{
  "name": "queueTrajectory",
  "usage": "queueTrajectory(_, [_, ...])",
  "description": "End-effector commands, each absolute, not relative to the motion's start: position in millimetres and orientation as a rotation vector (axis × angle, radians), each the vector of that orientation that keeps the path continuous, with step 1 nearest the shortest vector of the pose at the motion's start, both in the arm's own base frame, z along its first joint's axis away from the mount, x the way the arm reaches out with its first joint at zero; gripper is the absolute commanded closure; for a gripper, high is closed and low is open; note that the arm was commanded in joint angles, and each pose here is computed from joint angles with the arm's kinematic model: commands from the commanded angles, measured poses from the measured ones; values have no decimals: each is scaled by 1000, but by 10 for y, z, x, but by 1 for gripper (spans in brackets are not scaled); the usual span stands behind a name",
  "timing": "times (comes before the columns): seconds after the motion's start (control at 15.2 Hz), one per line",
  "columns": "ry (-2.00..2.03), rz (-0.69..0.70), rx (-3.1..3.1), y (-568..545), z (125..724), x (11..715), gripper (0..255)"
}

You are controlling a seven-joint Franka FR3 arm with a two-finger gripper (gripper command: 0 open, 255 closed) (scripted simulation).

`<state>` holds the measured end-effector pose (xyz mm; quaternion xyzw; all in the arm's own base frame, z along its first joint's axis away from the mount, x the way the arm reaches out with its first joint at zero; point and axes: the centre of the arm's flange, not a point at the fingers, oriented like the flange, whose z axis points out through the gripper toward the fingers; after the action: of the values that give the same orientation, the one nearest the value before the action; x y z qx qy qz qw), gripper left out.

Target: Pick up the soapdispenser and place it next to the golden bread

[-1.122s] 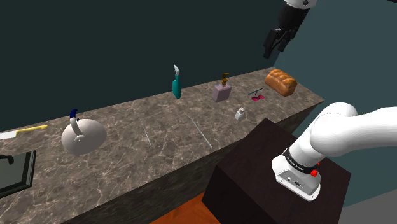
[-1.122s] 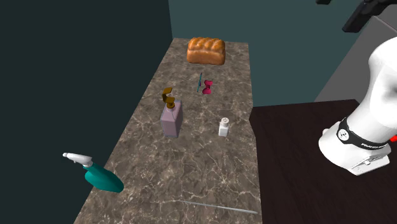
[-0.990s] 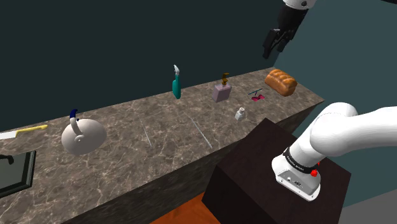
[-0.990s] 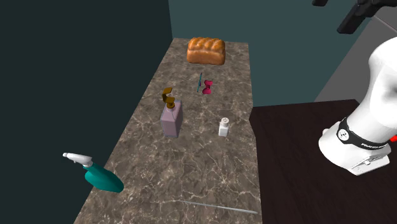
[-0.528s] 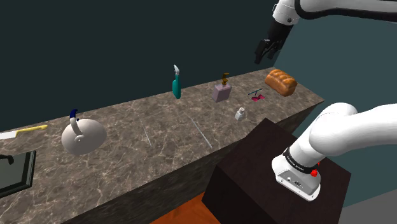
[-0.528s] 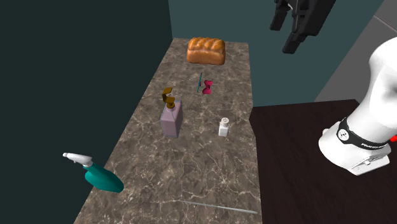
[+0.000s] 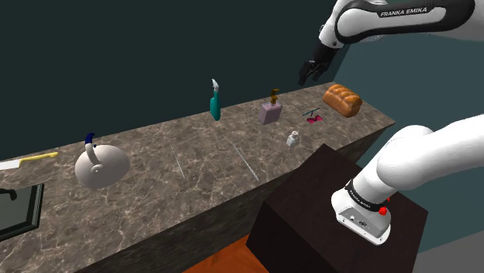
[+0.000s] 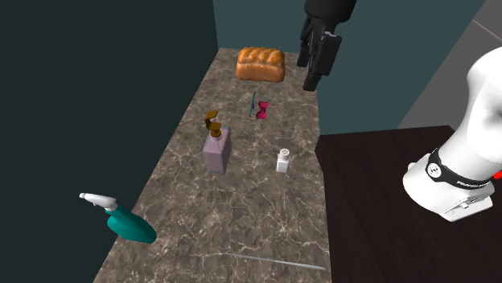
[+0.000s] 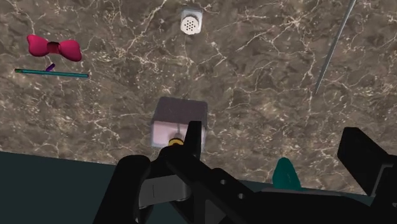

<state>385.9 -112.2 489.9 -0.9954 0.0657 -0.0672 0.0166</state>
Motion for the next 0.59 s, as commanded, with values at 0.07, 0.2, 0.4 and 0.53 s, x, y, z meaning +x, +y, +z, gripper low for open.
queueTrajectory(0.07, [209,-237,-3069,-1364,4631,4057,0])
queueTrajectory(0.2, [212,-253,-3051,-1511,4444,4184,0])
queueTrajectory(0.4, [217,-275,-3023,-1726,4162,4378,0])
queueTrajectory(0.53, [220,-290,-3005,-1865,3972,4510,0])
